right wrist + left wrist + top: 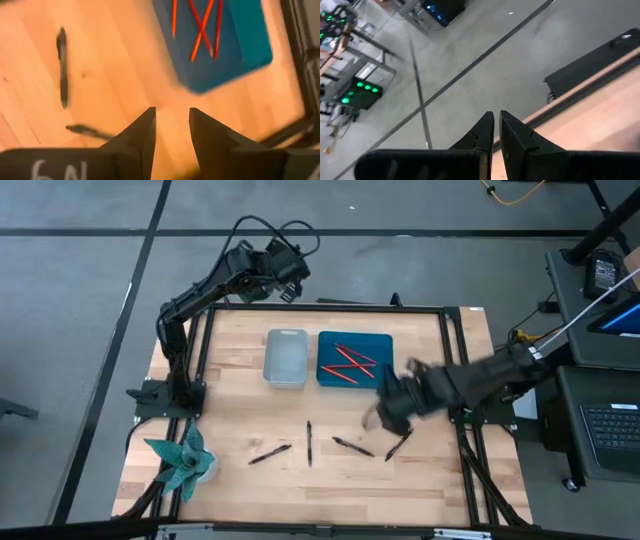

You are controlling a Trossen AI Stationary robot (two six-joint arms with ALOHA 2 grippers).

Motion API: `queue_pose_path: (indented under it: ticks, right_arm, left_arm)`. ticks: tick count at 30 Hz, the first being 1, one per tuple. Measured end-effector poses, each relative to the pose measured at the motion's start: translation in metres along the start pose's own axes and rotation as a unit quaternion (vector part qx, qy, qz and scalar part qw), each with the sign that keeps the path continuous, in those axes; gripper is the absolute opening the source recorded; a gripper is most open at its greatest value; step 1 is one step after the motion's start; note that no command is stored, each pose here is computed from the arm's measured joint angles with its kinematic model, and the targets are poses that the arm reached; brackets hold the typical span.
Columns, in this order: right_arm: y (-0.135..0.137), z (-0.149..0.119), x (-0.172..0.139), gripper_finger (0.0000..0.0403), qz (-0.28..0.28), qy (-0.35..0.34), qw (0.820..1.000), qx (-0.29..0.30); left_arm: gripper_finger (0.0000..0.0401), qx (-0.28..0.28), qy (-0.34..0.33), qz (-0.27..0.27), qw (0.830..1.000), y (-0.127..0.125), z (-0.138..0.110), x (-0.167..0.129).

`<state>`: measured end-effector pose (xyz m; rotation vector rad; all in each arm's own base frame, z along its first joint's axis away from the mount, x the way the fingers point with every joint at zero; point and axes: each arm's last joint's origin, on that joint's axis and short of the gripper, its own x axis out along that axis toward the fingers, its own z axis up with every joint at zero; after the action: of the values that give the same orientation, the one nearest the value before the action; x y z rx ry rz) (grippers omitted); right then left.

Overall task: Sort pens & pencils
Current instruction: Put the black pen into the gray bin

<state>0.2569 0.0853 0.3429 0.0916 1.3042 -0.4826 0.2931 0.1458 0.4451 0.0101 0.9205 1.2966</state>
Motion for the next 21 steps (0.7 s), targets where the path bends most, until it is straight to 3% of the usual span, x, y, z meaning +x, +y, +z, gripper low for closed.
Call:
queue_pose_path:
  ticks: [4, 9, 14, 21]
  right_arm:
    - [0.035, -0.048, 0.019, 0.0119, 0.011, -0.004, 1.0, 0.027]
    - [0.063, -0.089, 0.044, 0.0119, 0.027, -0.013, 0.999, 0.043]
    - [0.072, -0.112, 0.053, 0.0119, 0.028, -0.014, 0.998, 0.058]
    - [0.082, -0.13, 0.048, 0.0119, 0.045, -0.029, 0.996, 0.066]
  left_arm:
    - [0.0023, 0.002, -0.017, -0.04, 0.999, -0.019, -0.006, -0.022]
    - [0.0023, 0.027, -0.036, -0.114, 0.992, -0.056, -0.022, -0.061]
    - [0.0023, 0.078, -0.064, -0.172, 0.98, -0.108, -0.051, -0.107]
    - [0.0023, 0.165, -0.095, -0.207, 0.96, -0.175, -0.104, -0.155]
